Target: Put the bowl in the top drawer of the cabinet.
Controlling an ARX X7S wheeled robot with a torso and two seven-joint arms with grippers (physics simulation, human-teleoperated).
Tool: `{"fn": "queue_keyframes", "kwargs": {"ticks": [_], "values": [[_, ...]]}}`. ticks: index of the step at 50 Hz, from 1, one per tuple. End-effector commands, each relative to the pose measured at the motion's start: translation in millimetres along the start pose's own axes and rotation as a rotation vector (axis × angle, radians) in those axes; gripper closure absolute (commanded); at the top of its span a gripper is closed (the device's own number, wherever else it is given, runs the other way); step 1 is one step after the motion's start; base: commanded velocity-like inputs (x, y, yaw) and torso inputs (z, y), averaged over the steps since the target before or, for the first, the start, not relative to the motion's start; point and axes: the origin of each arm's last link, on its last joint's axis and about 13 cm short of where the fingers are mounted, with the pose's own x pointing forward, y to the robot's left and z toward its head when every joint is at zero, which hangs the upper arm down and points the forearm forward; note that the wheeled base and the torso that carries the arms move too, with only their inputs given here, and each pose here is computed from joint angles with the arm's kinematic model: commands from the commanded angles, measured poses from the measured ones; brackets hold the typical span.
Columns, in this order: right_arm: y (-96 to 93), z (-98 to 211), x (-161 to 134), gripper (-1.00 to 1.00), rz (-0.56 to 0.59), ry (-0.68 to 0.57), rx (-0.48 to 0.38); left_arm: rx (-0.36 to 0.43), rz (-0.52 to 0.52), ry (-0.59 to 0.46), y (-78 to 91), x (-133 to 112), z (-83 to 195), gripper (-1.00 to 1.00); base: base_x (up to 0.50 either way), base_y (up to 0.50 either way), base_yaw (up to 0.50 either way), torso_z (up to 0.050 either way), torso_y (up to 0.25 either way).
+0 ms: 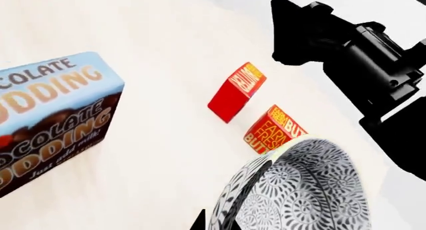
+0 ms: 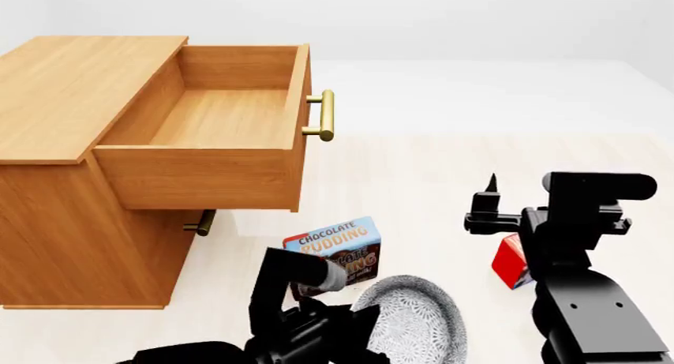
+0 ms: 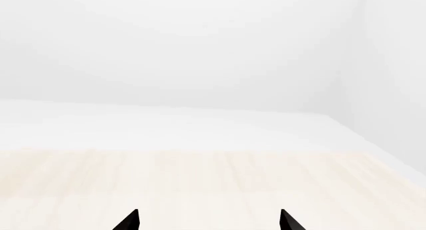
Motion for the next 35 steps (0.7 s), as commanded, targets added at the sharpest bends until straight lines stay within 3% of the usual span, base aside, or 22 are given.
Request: {"fn": "queue_keyframes", "kwargs": {"ticks": [1,35], "values": [[2.2,-5.3,-0.1,-1.0,0.008,0.01,-0.004,0.018,-0.028,-0.117,-8.0,-25.9,26.9,1.0,0.0,0.0,0.0,0.0,0.0],[18.2,-24.4,-6.7,-1.0,0.094,0.026,0.019,-0.009,-0.022,-0.326,-23.4,-79.1,79.9,1.0,0.0,0.0,0.0,0.0,0.0]]}}
